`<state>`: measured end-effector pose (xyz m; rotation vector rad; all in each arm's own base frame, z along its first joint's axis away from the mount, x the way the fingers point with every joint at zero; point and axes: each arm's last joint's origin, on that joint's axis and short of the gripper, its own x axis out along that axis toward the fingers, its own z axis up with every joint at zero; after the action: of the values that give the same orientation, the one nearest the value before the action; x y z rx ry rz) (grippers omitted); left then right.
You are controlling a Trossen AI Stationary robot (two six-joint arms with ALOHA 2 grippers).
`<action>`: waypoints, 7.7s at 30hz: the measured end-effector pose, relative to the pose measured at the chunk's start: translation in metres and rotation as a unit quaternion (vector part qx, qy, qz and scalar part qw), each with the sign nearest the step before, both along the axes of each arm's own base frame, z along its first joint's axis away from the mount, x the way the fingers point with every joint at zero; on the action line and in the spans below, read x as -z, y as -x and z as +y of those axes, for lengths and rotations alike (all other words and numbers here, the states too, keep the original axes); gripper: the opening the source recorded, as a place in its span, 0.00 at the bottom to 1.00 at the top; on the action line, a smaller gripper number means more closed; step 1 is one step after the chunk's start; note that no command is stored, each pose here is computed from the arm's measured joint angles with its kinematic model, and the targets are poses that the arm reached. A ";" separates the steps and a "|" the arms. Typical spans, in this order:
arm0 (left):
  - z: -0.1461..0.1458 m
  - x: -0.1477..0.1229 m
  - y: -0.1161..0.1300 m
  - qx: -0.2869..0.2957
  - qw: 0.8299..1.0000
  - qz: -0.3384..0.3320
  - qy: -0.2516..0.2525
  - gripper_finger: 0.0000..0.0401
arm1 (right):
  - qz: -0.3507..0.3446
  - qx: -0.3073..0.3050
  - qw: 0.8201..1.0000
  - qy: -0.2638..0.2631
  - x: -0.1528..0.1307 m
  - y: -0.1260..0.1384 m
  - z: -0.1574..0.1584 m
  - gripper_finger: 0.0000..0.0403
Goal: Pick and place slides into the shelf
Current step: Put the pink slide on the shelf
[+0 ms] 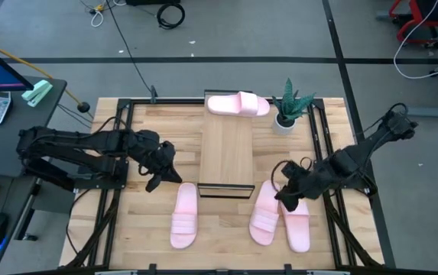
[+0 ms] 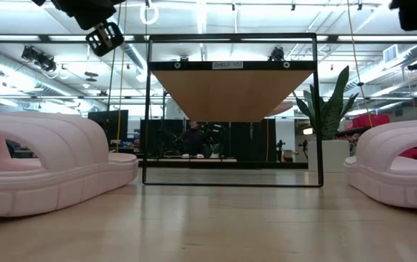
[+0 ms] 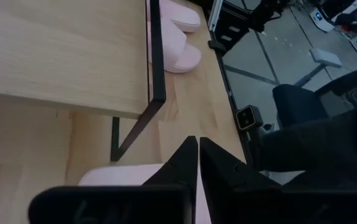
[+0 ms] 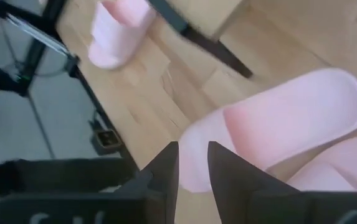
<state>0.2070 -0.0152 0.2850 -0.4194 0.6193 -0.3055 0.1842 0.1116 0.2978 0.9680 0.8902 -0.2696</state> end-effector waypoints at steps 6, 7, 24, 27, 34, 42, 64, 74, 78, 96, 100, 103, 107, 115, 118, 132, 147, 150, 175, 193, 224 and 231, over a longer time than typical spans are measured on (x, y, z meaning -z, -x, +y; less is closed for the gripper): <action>0.000 0.000 0.000 0.002 1.000 -0.002 -0.005 0.06 | 0.046 -0.024 0.998 0.041 0.024 -0.015 0.016 0.26; 0.000 0.000 0.000 0.002 1.000 -0.002 -0.005 0.05 | 0.053 -0.025 0.997 0.044 0.027 -0.017 0.017 0.27; 0.002 0.000 -0.002 -0.025 0.999 -0.009 -0.034 0.06 | 0.137 -0.097 0.985 0.047 0.044 -0.007 0.036 0.37; 0.002 -0.001 -0.002 -0.027 0.999 -0.013 -0.035 0.06 | 0.140 -0.100 0.984 0.042 0.044 -0.002 0.042 0.38; 0.002 -0.002 -0.003 -0.027 0.999 -0.022 -0.035 0.03 | 0.185 -0.076 0.979 0.049 0.048 0.015 0.048 0.38; 0.002 -0.003 -0.004 -0.028 0.999 -0.029 -0.034 0.05 | 0.206 -0.078 0.973 0.069 0.049 0.022 0.048 0.38; 0.002 -0.004 -0.004 -0.032 0.999 -0.030 -0.028 0.05 | 0.203 -0.086 0.975 -0.038 0.072 0.049 -0.025 0.37; 0.003 -0.004 -0.005 -0.064 0.998 -0.021 -0.015 0.03 | 0.199 -0.118 0.967 -0.103 0.108 0.061 -0.053 0.37; 0.003 -0.004 -0.005 -0.068 0.997 -0.020 -0.010 0.04 | 0.175 -0.132 0.972 -0.081 0.110 0.056 -0.061 0.37; 0.004 -0.004 -0.005 -0.098 0.995 -0.015 0.001 0.04 | 0.146 -0.239 0.958 -0.066 0.126 0.036 -0.096 0.37; 0.004 -0.004 -0.005 -0.099 0.995 -0.014 0.003 0.05 | 0.150 -0.257 0.952 -0.078 0.132 0.032 -0.100 0.37; 0.004 -0.004 -0.005 -0.100 0.995 -0.013 0.004 0.05 | 0.144 -0.269 0.948 -0.085 0.135 0.028 -0.102 0.37; 0.004 -0.004 -0.005 -0.103 0.995 -0.011 0.009 0.04 | 0.144 -0.281 0.944 -0.091 0.138 0.027 -0.103 0.37; 0.004 -0.004 -0.005 -0.105 0.994 -0.010 0.012 0.05 | 0.137 -0.308 0.936 -0.101 0.142 0.025 -0.102 0.37; 0.004 -0.004 -0.005 -0.105 0.994 -0.010 0.012 0.05 | 0.137 -0.311 0.935 -0.103 0.144 0.024 -0.102 0.37; 0.004 -0.004 -0.005 -0.105 0.994 -0.009 0.013 0.05 | 0.114 -0.293 0.936 -0.162 0.160 0.028 -0.099 0.37; 0.004 -0.004 -0.005 -0.105 0.994 -0.009 0.012 0.03 | 0.106 -0.285 0.912 -0.274 0.175 0.039 -0.095 0.35; 0.004 -0.004 -0.005 -0.106 0.994 -0.010 0.012 0.05 | 0.108 -0.271 0.914 -0.281 0.174 0.037 -0.095 0.35; 0.005 -0.004 -0.005 -0.113 0.994 -0.010 0.008 0.05 | 0.130 -0.313 0.900 -0.273 0.166 0.030 -0.042 0.06; 0.005 -0.004 -0.005 -0.112 0.994 -0.011 0.006 0.06 | 0.195 -0.168 0.959 -0.116 0.000 0.071 -0.062 0.02; 0.005 -0.004 -0.005 -0.106 0.994 -0.015 -0.004 0.03 | -0.138 0.324 0.936 0.017 -0.106 0.049 -0.085 0.02; 0.005 -0.004 -0.005 -0.106 0.994 -0.015 -0.004 0.05 | -0.172 0.337 0.924 -0.057 -0.057 0.008 -0.071 0.02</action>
<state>0.2124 -0.0102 0.2891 -0.4682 0.5413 -0.1062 0.1761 0.0401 0.3546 1.3659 0.2268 -0.6145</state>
